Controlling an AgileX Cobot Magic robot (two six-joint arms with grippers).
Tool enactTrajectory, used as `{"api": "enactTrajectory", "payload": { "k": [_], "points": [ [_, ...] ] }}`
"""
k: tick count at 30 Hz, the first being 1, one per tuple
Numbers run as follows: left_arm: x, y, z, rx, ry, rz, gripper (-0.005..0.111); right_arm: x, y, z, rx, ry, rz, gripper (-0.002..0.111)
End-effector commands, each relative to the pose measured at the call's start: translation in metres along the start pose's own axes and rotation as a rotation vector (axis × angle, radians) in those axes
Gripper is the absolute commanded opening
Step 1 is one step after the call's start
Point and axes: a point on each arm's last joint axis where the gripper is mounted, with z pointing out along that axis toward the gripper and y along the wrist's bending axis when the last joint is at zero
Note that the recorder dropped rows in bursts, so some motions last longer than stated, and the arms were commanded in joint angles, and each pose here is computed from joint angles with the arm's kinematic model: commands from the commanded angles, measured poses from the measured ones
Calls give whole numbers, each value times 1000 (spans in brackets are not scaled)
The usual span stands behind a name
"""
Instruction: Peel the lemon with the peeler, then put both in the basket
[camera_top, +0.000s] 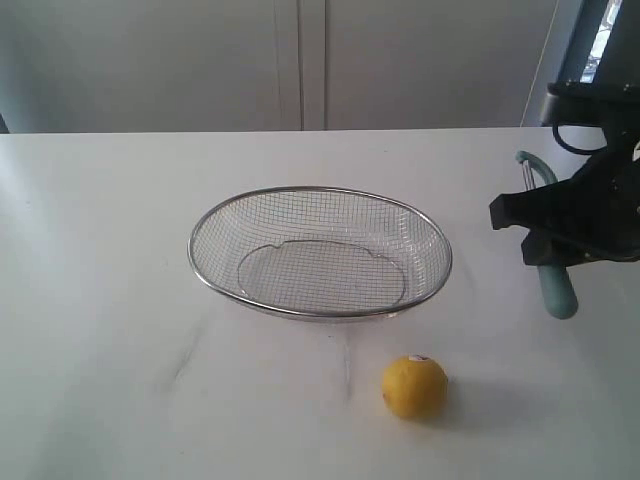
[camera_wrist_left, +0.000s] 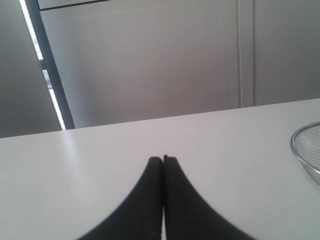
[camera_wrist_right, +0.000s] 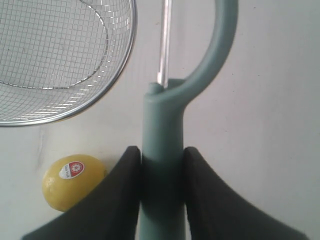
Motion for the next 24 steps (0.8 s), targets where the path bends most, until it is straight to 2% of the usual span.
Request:
{"api": "enactTrajectory", "payload": {
  "k": [1, 10, 18, 24],
  "points": [
    [1, 0, 0, -1, 2, -7, 0, 1, 0, -2, -1, -7, 3, 0],
    [-31, 1, -6, 20, 32, -5, 0, 1, 0, -2, -1, -10, 3, 0],
    [-59, 4, -13, 20, -20, -4, 0, 1, 0, -2, -1, -10, 3, 0],
    [-78, 5, -10, 36, 47, 10, 0, 1, 0, -2, -1, -10, 3, 0]
  ]
}}
